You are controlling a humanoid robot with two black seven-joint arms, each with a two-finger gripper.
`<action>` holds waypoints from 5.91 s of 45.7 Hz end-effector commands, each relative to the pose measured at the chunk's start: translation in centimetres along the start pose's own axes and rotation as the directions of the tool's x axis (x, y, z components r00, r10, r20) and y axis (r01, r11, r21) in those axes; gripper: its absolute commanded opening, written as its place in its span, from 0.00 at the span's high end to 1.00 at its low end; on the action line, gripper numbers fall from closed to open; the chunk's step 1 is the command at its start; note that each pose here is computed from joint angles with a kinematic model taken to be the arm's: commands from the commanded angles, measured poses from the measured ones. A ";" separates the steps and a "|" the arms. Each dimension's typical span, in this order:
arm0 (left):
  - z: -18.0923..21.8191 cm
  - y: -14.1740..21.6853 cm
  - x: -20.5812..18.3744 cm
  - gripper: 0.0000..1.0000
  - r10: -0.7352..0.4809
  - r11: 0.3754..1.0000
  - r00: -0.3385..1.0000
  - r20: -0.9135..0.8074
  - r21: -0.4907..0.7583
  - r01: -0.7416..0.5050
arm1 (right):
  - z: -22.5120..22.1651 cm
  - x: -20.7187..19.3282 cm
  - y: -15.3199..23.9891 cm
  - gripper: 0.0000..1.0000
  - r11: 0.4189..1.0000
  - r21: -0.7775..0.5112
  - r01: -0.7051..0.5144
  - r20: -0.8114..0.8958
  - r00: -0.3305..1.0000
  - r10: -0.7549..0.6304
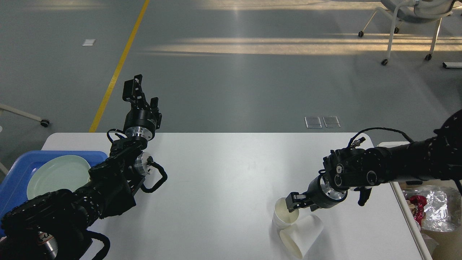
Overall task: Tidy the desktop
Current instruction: 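Lower the right gripper onto the upright paper cup and grasp it, then lift the paper cup with the right gripper and carry it up, then lower the paper cup into the white bin and release, then raise the right gripper out of the bin and swing it over the table, then lower the right gripper onto the tipped paper cup and grasp it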
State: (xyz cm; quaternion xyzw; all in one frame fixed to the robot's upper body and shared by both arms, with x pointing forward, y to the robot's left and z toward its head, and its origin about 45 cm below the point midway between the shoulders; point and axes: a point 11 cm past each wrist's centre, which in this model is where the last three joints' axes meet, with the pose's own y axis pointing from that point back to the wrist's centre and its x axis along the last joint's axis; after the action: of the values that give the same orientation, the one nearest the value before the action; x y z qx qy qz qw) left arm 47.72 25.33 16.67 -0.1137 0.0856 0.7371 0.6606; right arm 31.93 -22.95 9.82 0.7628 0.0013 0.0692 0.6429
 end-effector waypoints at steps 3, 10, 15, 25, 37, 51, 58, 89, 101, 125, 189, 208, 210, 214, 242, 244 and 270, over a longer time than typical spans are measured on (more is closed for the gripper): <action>0.0 0.0 0.0 0.02 -0.001 1.000 1.000 0.000 -0.001 0.001 | 0.4 0.0 -0.4 1.00 1.000 -0.005 -0.004 0.011 1.000 0.004; 0.1 0.0 0.0 0.02 0.000 1.000 1.000 0.001 -0.001 0.000 | 0.5 0.1 -0.4 1.00 1.000 -0.003 -0.007 0.012 1.000 0.007; 0.0 0.0 0.0 0.02 -0.001 1.000 1.000 0.000 -0.001 0.001 | 0.4 0.2 -0.3 1.00 1.000 0.001 -0.008 0.012 1.000 0.008; 0.0 0.0 0.0 0.02 0.000 1.000 1.000 0.001 0.001 0.000 | 0.0 0.9 0.6 1.00 1.000 0.019 -0.018 0.015 1.000 0.018; 0.0 0.0 0.0 0.02 0.001 1.000 1.000 -0.001 0.000 -0.001 | -1.1 5.6 7.9 1.00 0.995 0.097 -0.035 0.031 0.999 0.032; 0.0 0.0 0.0 0.02 0.000 1.000 1.000 0.001 0.001 0.000 | -3.4 10.7 26.1 1.00 0.943 0.324 -0.079 0.092 0.994 0.052; 0.0 0.0 0.0 0.02 0.000 1.000 1.000 0.001 0.001 0.000 | -4.4 12.4 37.5 1.00 0.870 0.372 -0.323 0.101 0.946 0.307; 0.0 0.0 0.0 0.02 -0.001 1.000 1.000 0.000 -0.001 0.001 | -1.1 11.5 45.9 1.00 0.801 0.289 -0.524 0.124 0.850 0.511; 0.0 0.0 0.0 0.02 0.001 1.000 1.000 -0.001 0.000 -0.001 | 9.6 10.1 31.4 1.00 0.961 0.057 -0.269 0.232 0.940 0.249; 0.0 0.0 0.0 0.02 -0.001 1.000 1.000 0.000 -0.001 0.001 | 26.7 4.4 14.3 0.93 0.847 -0.431 -0.312 0.249 0.861 0.444; 0.0 0.0 0.0 0.02 0.000 1.000 1.000 0.001 0.001 0.000 | 10.3 9.8 23.7 0.00 0.941 0.065 -0.331 0.388 0.878 0.282; 0.0 0.0 0.0 0.02 -0.001 1.000 1.000 0.000 -0.001 0.001 | 0.2 10.3 36.5 0.00 0.898 0.314 -0.308 0.230 0.942 0.243; 0.0 0.0 0.0 0.02 0.000 1.000 1.000 0.001 0.001 0.000 | -0.9 10.3 37.8 0.00 0.886 0.331 -0.325 0.210 0.941 0.266; 0.0 0.0 0.1 0.02 0.001 1.000 1.000 0.001 0.000 -0.001 | -2.6 10.2 39.9 0.00 0.863 0.364 -0.351 0.187 0.935 0.302; 0.0 0.0 0.0 0.02 -0.001 1.000 1.000 0.000 -0.001 0.001 | -1.6 9.6 33.0 0.00 0.919 0.341 -0.199 0.199 0.971 0.136; 0.0 0.0 0.0 0.02 0.000 1.000 1.000 0.001 0.001 0.000 | -1.2 9.3 31.5 0.00 0.929 0.330 -0.166 0.201 0.974 0.103; 0.0 0.0 0.0 0.02 0.000 1.000 1.000 0.001 0.001 0.000 | -0.2 3.3 11.6 0.00 0.965 0.237 0.116 0.186 0.969 -0.162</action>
State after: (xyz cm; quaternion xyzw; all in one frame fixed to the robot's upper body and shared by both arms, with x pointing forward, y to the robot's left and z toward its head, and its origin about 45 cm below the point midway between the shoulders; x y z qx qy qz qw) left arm 47.71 25.33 16.67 -0.1136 0.0855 0.7370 0.6607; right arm 34.98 -25.32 24.56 0.8349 -0.0128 -0.0626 0.5467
